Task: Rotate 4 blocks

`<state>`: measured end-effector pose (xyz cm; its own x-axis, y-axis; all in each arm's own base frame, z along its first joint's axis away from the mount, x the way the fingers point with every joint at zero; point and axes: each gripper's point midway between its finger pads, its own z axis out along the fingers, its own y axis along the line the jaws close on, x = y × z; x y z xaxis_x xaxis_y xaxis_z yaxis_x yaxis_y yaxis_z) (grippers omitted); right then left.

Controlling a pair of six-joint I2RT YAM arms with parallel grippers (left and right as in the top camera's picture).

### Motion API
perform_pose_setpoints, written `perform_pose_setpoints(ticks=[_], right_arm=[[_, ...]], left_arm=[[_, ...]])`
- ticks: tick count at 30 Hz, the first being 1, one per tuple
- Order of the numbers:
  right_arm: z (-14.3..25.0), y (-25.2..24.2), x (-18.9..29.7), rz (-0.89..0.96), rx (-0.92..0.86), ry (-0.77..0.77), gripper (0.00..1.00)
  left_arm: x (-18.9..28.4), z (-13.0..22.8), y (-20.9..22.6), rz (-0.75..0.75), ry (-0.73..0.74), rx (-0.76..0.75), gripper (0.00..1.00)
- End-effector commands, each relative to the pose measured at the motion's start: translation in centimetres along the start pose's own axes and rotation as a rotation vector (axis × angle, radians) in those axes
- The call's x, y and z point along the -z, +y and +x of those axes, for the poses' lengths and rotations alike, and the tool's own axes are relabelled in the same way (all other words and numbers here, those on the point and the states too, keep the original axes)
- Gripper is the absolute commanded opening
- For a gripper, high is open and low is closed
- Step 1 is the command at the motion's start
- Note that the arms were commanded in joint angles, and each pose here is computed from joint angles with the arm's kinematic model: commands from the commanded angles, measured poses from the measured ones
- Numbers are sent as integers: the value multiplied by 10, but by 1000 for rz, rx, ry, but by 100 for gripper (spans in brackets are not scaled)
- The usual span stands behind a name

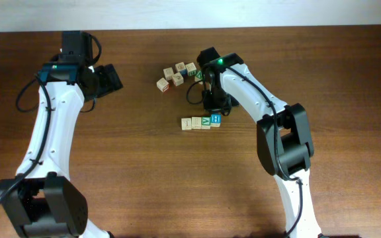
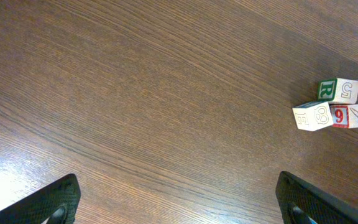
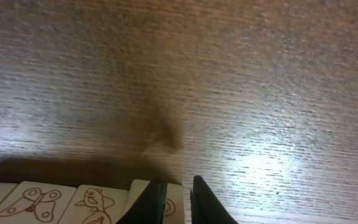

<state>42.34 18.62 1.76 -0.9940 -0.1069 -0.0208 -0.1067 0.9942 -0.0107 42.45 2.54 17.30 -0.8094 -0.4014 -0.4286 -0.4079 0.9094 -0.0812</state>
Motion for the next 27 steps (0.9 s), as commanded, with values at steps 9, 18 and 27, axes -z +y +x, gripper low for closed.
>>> perform_pose_setpoints(ticks=[9, 18, 27], right_arm=[[11, 7, 1, -39, 15, 45, 14], [-17, 6, 94, -99, -15, -60, 15], [0, -22, 274, -345, -15, -350, 18]], left_arm=[[13, -9, -5, 26, -39, 12, 99], [13, -8, -5, 28, -33, 11, 99], [15, 10, -19, 31, 12, -37, 100]])
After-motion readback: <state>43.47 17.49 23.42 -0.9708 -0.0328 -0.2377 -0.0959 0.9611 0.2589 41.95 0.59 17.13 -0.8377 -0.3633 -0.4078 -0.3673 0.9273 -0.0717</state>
